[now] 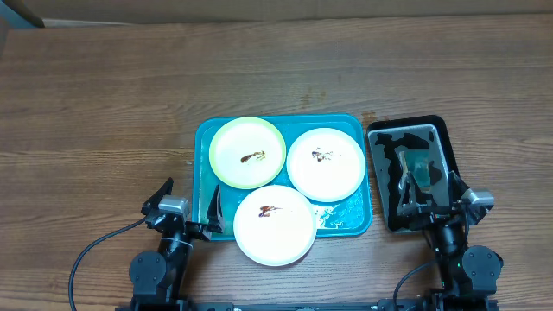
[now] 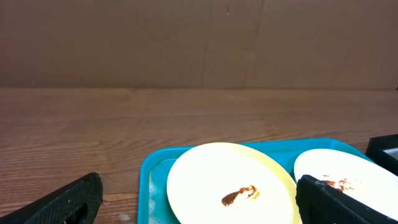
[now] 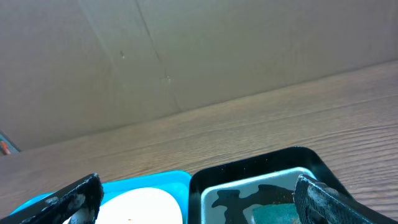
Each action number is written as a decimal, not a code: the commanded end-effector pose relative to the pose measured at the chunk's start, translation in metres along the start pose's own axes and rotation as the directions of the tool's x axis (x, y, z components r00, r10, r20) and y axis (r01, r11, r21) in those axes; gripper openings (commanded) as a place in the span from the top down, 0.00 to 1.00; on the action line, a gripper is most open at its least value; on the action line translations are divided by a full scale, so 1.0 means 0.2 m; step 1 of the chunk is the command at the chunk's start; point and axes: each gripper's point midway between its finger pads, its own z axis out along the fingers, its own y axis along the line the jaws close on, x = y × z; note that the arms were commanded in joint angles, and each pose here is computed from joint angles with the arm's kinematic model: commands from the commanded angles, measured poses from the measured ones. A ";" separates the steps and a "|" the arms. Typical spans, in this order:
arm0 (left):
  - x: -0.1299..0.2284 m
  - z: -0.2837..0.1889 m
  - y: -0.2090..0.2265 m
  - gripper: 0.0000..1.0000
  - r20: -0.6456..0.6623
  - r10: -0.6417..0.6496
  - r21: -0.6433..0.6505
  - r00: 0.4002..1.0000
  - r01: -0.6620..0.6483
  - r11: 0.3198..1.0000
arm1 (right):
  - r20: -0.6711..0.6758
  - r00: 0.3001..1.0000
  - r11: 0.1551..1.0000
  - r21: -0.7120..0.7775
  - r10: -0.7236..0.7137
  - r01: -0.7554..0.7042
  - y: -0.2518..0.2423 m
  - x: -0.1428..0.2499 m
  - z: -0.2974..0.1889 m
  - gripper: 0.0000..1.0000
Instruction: Clean dirty plates on tray and stack at the side
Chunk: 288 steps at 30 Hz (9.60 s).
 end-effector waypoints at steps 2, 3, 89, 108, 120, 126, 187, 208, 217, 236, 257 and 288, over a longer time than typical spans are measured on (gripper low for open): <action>0.00 0.00 0.00 0.00 0.004 0.023 0.004 1.000 -0.023 1.000 | 0.003 1.000 1.000 0.004 -0.002 0.002 -0.01 0.01 0.00 0.00; 0.00 0.00 0.00 0.00 0.004 0.023 0.004 1.000 -0.023 1.000 | 0.003 1.000 1.000 0.004 -0.002 0.002 -0.01 0.01 0.00 0.00; -0.21 -0.16 -0.20 0.00 -0.798 -0.281 -0.131 0.532 0.302 0.944 | -0.793 0.550 0.958 0.283 0.261 -0.047 0.10 -0.14 -0.01 0.00; -0.16 0.34 -0.17 0.04 -0.748 -0.041 0.125 0.662 0.202 0.971 | -0.854 0.438 0.890 0.402 0.281 0.213 -0.27 0.20 0.29 0.12; -0.20 0.47 -0.14 0.01 -0.693 -0.018 0.145 0.720 0.164 0.976 | -0.896 0.276 0.861 0.421 0.346 0.285 -0.42 0.55 0.35 0.32; -0.20 0.47 -0.14 0.00 -0.693 -0.018 0.146 0.720 0.164 0.976 | -0.900 0.258 0.869 0.417 0.353 0.268 -0.42 0.61 0.37 0.39; -0.23 0.49 -0.16 0.02 -0.626 0.167 0.295 0.762 0.034 0.955 | -0.837 0.379 0.878 0.466 0.395 0.113 -0.20 0.21 0.30 0.96; 0.11 0.77 -0.01 0.09 -0.824 0.106 0.180 0.557 0.078 0.981 | -0.854 0.347 0.881 0.454 0.389 0.131 -0.17 0.17 0.19 0.96; 0.41 0.82 0.03 0.15 -0.896 0.030 0.105 0.443 0.145 0.984 | -0.854 0.344 0.881 0.455 0.390 0.132 -0.17 0.17 0.18 0.96; 0.68 0.74 0.12 0.44 -0.961 -0.012 0.020 0.277 0.110 0.994 | -0.855 0.340 0.880 0.456 0.392 0.133 -0.17 0.17 0.18 0.96; 0.71 0.70 0.11 0.62 -0.967 -0.010 0.018 0.253 0.109 0.994 | -0.858 0.327 0.878 0.458 0.397 0.138 -0.17 0.18 0.16 0.96; 0.50 0.57 0.31 0.96 -0.947 -0.238 -0.234 0.217 0.042 0.971 | -0.893 0.318 0.940 0.342 0.320 0.016 -0.04 0.19 0.23 0.96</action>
